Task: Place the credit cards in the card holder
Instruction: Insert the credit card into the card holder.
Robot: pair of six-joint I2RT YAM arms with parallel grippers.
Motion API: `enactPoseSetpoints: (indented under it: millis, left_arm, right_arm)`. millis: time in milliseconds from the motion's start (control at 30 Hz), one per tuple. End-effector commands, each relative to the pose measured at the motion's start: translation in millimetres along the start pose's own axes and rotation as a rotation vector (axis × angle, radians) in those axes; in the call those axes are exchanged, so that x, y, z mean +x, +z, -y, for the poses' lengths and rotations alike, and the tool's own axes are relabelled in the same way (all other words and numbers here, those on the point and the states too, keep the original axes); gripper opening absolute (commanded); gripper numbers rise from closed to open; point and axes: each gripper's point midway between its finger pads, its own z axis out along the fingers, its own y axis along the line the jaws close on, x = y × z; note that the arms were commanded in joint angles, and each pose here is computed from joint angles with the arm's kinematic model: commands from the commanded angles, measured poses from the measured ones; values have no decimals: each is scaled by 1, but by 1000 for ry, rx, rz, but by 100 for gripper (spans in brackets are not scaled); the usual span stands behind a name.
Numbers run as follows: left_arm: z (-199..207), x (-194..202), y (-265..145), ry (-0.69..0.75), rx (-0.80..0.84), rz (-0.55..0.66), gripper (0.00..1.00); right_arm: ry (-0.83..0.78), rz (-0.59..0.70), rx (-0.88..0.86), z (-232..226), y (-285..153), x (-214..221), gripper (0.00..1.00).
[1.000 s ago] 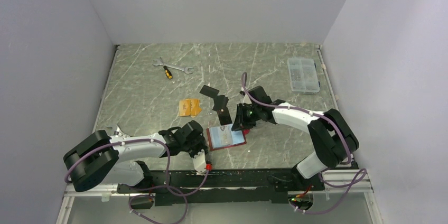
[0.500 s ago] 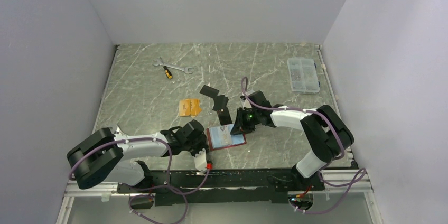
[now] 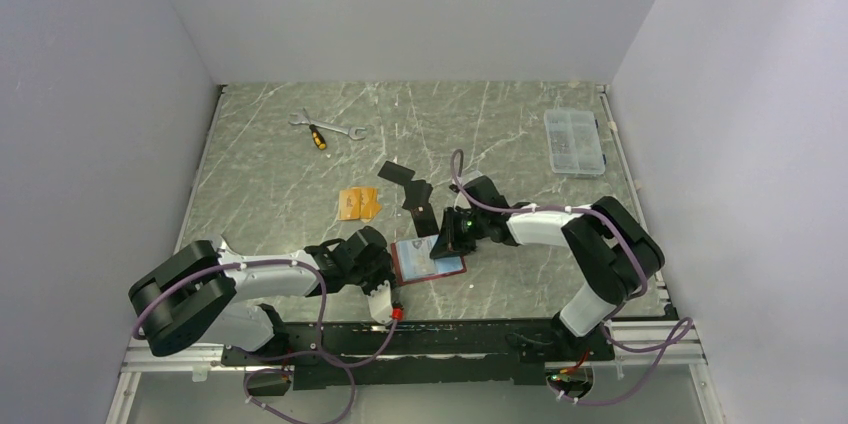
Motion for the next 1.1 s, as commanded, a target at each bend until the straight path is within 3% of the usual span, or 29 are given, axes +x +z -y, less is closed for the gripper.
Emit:
enactPoseSetpoints:
  millis: [0, 600, 667, 767, 867, 967, 1067]
  left_arm:
    - [4, -8, 4, 3, 20, 42, 6]
    - [4, -10, 1, 18, -5, 47, 5]
    - [4, -9, 0, 15, -5, 43, 5]
    - [7, -9, -2, 15, -4, 38, 4]
    - [12, -9, -3, 20, 5, 35, 4]
    - [14, -9, -4, 21, 5, 34, 4]
    - [13, -8, -5, 20, 5, 32, 3]
  right_arm:
    - [-35, 1, -40, -17, 6, -4, 11]
    - [-142, -49, -71, -56, 21, 0, 10]
    - [-136, -63, -58, -52, 20, 4, 17]
    - [-127, -69, -31, -41, 14, 8, 40]
    - [-112, -56, -6, -31, 7, 7, 46]
    - [-109, -27, 10, -27, 0, 3, 44]
    - [-116, -1, 20, -29, -3, -3, 26]
